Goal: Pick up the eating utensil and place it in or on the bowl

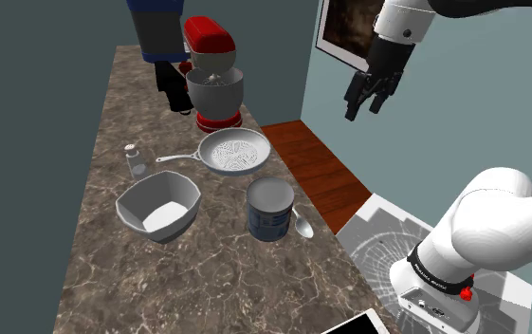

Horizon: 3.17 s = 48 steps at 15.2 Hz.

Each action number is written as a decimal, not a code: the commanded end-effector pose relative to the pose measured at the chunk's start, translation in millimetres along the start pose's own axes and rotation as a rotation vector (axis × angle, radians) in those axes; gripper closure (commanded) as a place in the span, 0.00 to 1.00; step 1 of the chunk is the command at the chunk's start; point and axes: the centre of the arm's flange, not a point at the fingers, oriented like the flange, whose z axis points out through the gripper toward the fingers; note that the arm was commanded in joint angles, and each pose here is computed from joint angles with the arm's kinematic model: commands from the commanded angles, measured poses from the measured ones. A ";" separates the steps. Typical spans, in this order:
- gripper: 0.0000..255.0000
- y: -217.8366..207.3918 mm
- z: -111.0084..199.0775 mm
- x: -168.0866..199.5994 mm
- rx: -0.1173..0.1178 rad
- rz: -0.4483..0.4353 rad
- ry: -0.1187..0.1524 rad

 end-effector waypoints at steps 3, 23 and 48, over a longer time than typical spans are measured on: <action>0.00 -13.1 22.0 7.4 0.003 0.022 -0.013; 0.00 -123.9 229.0 71.6 0.026 0.219 -0.125; 1.00 -126.0 247.6 68.4 0.026 0.219 -0.125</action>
